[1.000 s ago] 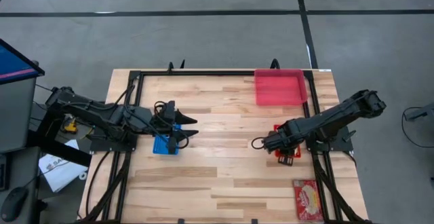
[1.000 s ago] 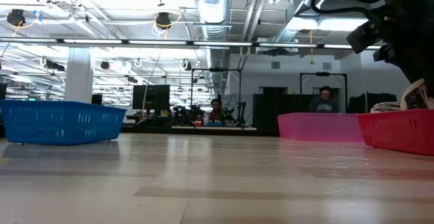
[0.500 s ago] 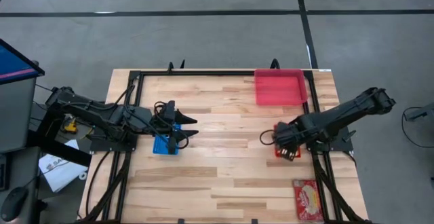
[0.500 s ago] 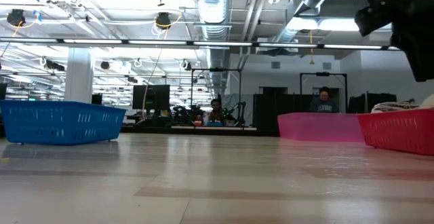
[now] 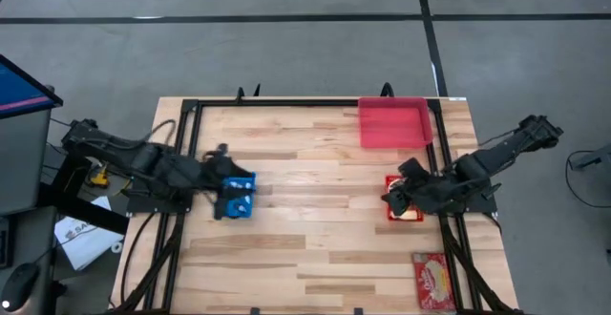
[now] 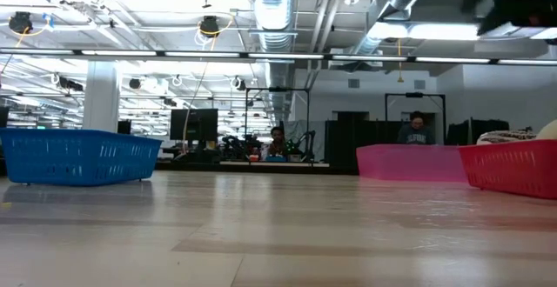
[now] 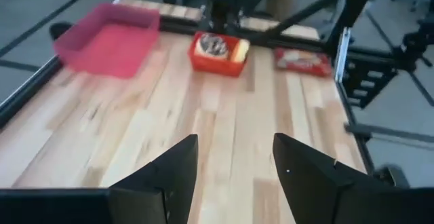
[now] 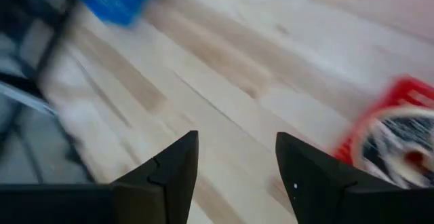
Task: Pick & Place Food Item
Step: Put the red popcorn bag into the pink bin
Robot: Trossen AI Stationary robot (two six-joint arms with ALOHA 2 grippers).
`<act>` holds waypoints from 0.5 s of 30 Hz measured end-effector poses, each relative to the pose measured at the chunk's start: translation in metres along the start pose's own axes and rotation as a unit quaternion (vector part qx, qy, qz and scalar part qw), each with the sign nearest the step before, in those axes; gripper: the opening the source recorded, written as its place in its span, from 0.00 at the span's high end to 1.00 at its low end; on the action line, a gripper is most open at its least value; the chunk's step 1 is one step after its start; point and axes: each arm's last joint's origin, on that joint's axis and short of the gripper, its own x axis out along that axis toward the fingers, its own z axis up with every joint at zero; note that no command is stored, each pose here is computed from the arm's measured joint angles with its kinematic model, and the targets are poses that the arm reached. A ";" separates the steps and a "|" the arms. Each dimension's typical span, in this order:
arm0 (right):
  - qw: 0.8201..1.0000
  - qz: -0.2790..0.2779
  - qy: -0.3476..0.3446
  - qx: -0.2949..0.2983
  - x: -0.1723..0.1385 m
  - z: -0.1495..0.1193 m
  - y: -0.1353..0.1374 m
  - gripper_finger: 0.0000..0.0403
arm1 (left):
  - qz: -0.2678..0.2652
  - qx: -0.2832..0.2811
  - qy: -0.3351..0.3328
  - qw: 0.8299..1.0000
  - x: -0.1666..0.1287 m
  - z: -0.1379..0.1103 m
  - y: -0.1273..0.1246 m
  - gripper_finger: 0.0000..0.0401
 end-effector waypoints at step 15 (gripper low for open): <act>0.967 0.116 -0.224 0.039 -0.026 -0.014 0.020 0.53 | 0.000 -0.059 -0.213 0.975 -0.006 -0.086 0.048 0.53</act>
